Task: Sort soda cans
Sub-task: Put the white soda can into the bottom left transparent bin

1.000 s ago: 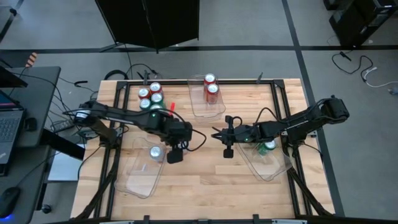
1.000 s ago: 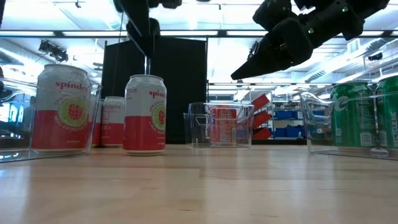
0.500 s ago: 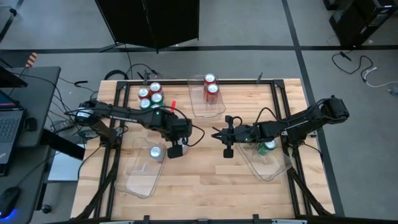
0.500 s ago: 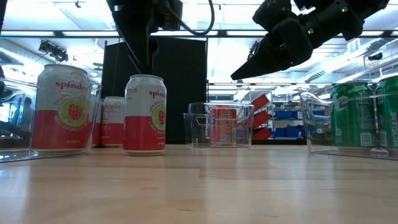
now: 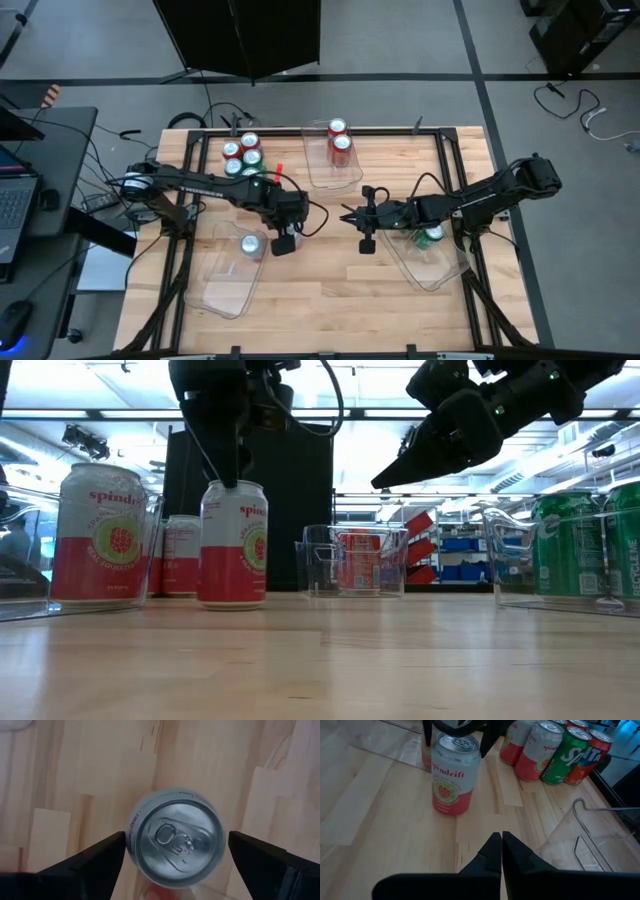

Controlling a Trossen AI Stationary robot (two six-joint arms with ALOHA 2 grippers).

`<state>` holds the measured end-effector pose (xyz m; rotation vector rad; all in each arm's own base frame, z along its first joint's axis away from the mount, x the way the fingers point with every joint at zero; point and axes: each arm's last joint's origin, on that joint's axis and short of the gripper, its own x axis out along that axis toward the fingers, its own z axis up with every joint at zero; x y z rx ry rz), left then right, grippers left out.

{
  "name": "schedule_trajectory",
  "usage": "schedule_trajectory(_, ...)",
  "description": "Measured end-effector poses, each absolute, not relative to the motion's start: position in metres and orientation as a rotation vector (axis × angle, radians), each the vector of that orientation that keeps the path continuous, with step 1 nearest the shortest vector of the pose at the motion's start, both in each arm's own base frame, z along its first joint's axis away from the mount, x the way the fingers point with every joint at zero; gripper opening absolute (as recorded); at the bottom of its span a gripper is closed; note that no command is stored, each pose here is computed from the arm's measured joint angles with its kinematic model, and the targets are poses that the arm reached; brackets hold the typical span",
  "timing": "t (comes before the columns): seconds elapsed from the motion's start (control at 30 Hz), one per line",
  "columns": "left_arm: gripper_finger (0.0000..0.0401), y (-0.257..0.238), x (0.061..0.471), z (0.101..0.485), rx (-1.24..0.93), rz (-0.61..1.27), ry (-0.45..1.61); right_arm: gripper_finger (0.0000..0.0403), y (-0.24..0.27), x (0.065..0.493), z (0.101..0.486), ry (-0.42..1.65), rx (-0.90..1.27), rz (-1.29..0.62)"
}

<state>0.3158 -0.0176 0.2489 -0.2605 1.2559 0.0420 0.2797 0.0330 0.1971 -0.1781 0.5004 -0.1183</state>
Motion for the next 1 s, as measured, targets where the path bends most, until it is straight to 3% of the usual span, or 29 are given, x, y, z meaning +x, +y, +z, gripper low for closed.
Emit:
schedule_trajectory(0.27, 0.0349, -0.017, 0.316, 0.239, -0.226, 0.036, 1.234, 0.0001, 0.033, 0.280, 0.197, 0.499, -0.178, -0.118)
schedule_trajectory(0.47, 0.0278, -0.016, 0.315, 0.245, -0.170, 0.052, 1.256, 0.0001, 0.033, 0.280, 0.197, 0.500, -0.178, -0.118)
schedule_trajectory(0.73, 0.0277, -0.034, 0.309, 0.309, -0.067, 0.077, 1.216, 0.0001, 0.033, 0.280, 0.197, 0.501, -0.178, -0.118)
schedule_trajectory(1.0, 0.0277, -0.068, 0.282, 0.362, -0.126, 0.124, 1.235, 0.0000, 0.033, 0.280, 0.197, 0.504, -0.179, -0.118)
